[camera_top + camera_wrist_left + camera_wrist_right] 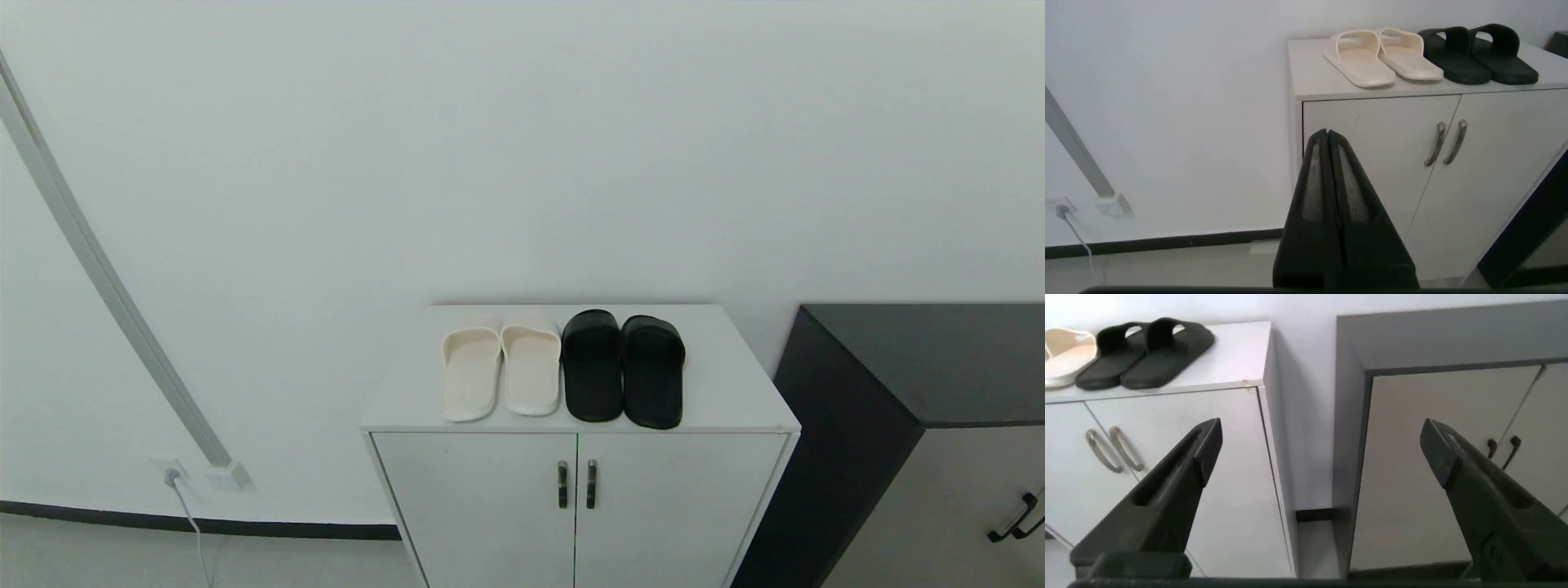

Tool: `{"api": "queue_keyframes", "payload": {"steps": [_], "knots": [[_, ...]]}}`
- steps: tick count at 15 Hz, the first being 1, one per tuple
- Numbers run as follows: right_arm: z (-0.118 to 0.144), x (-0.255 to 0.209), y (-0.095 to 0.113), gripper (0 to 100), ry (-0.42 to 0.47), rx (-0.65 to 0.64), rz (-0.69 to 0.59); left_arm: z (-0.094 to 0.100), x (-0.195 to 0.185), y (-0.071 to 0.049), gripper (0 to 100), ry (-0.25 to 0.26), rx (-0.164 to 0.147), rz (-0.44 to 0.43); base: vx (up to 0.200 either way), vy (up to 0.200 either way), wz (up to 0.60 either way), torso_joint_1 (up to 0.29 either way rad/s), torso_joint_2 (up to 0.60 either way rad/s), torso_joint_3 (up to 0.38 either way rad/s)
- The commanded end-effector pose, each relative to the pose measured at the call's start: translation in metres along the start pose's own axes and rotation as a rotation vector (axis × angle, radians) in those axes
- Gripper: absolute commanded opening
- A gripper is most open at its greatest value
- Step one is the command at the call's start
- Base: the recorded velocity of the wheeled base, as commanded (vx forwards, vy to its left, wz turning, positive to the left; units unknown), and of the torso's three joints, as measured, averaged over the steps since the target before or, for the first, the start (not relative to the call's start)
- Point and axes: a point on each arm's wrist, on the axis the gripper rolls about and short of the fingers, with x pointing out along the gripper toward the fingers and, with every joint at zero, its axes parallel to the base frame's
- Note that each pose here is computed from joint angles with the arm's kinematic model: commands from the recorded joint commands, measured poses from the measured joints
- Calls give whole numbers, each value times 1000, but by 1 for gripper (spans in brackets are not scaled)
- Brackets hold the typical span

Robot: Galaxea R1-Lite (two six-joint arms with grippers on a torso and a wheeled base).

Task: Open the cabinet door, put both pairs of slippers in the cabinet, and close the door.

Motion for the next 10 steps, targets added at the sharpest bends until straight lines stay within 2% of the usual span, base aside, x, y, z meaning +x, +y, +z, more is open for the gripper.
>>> {"api": "queue_keyframes", "payload": {"steps": [1,3,4,5,6,7,10], "knots": [[1,0,0,100,0,-14,21,0,0,0,0,0,-1,0,0,0,0,0,0,0],[3,2,1,100,17,-8,33,0,0,0,0,0,-6,0,0,0,0,0,0,0],[44,-5,1,100,-68,71,50,0,0,0,0,0,-4,0,0,0,0,0,0,0],[86,-4,2,100,-62,159,76,0,0,0,0,0,-6,0,0,0,0,0,0,0],[95,7,3,100,31,98,99,0,0,0,0,0,-6,0,0,0,0,0,0,0],[82,21,5,100,150,26,127,0,0,0,0,0,-6,0,0,0,0,0,0,0],[81,71,13,100,354,26,247,0,0,0,0,0,-3,1,0,0,0,0,0,0]]}}
